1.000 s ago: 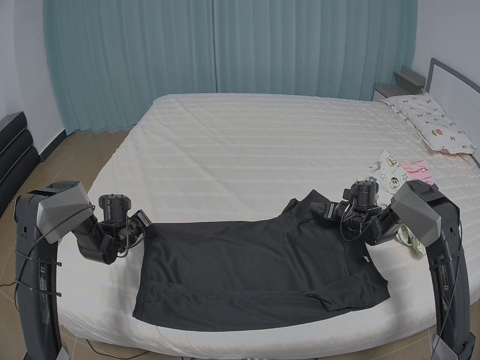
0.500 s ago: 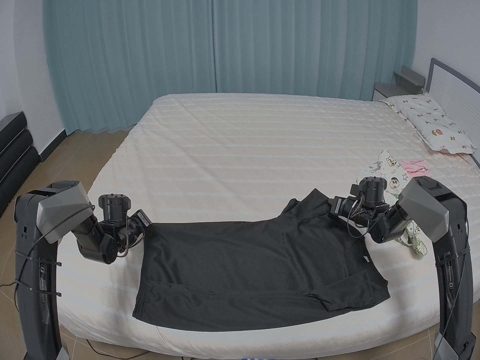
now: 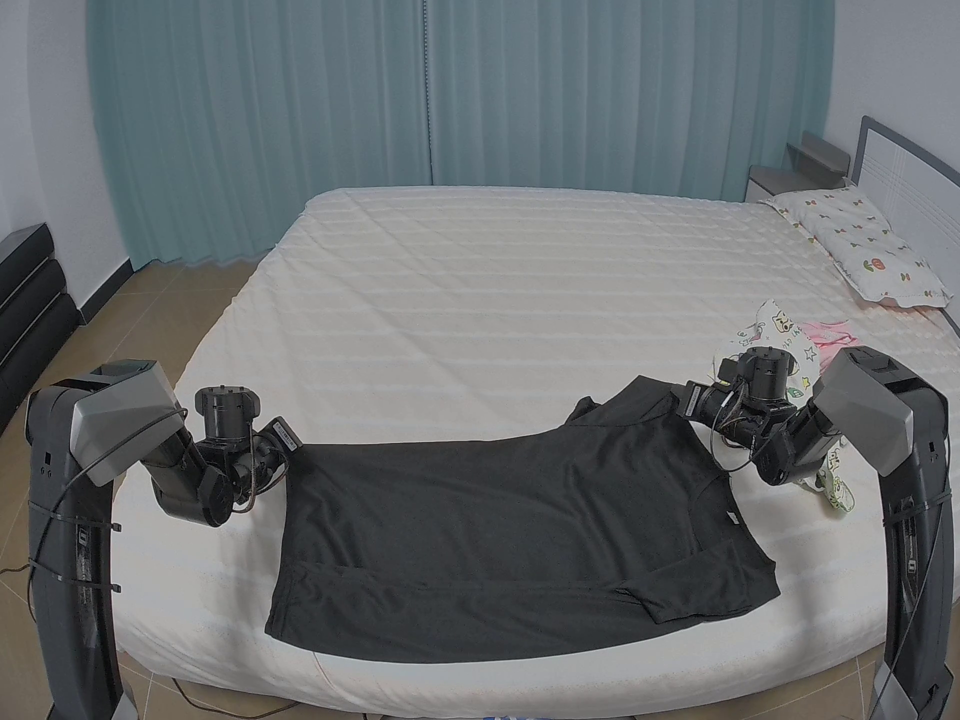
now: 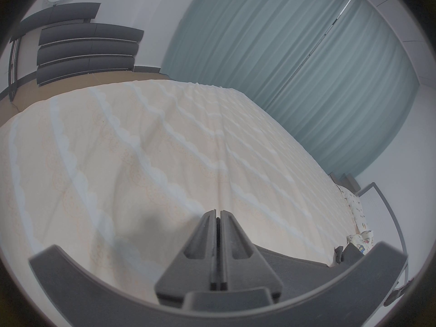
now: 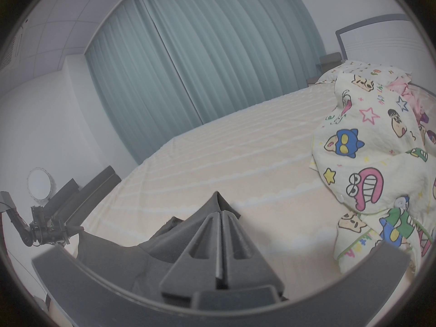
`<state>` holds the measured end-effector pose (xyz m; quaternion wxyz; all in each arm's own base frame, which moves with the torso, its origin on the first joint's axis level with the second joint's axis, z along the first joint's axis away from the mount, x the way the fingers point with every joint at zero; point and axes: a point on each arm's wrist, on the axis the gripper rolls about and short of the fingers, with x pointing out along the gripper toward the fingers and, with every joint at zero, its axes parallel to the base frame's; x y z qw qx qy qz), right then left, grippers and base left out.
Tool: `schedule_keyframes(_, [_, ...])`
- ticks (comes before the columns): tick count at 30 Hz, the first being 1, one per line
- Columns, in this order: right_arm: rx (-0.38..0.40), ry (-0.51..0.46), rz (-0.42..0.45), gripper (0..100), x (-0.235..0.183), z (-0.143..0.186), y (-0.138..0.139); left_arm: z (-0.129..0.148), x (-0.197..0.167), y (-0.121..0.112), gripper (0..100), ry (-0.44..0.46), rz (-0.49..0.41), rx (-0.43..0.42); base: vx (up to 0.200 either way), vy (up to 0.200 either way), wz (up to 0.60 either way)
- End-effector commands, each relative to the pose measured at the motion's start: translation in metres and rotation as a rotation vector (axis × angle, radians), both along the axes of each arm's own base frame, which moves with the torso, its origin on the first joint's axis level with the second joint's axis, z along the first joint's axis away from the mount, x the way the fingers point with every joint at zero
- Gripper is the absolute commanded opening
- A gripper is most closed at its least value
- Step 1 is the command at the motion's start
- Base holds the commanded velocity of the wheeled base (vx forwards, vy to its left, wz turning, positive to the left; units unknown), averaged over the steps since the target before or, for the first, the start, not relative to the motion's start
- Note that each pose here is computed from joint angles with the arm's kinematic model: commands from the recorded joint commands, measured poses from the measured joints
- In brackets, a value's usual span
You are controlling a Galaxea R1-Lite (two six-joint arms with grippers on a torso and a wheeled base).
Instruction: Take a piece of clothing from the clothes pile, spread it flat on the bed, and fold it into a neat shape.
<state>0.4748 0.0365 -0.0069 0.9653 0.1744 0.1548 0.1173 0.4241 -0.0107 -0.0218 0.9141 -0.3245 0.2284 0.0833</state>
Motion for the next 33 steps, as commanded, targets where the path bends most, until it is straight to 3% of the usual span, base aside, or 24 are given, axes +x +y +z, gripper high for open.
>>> schedule_keyframes(1, [0.019, -0.004, -0.018, 0, -0.005, 0.005, -0.007, 0.014, -0.005, 0.007, 0, -0.017, 0.015, -0.005, 0.0, 0.0, 0.0])
schedule_keyframes(15, [0.105, -0.017, -0.015, 0, -0.028, 0.02, -0.023, 0.016, -0.01, 0.005, 0, -0.011, 0.001, -0.001, 0.0, 0.0, 0.0])
schedule_keyframes(33, [0.139, 0.027, 0.022, 0, -0.061, 0.018, -0.047, 0.035, -0.029, -0.004, 0, -0.014, -0.031, 0.017, 0.0, 0.0, 0.0])
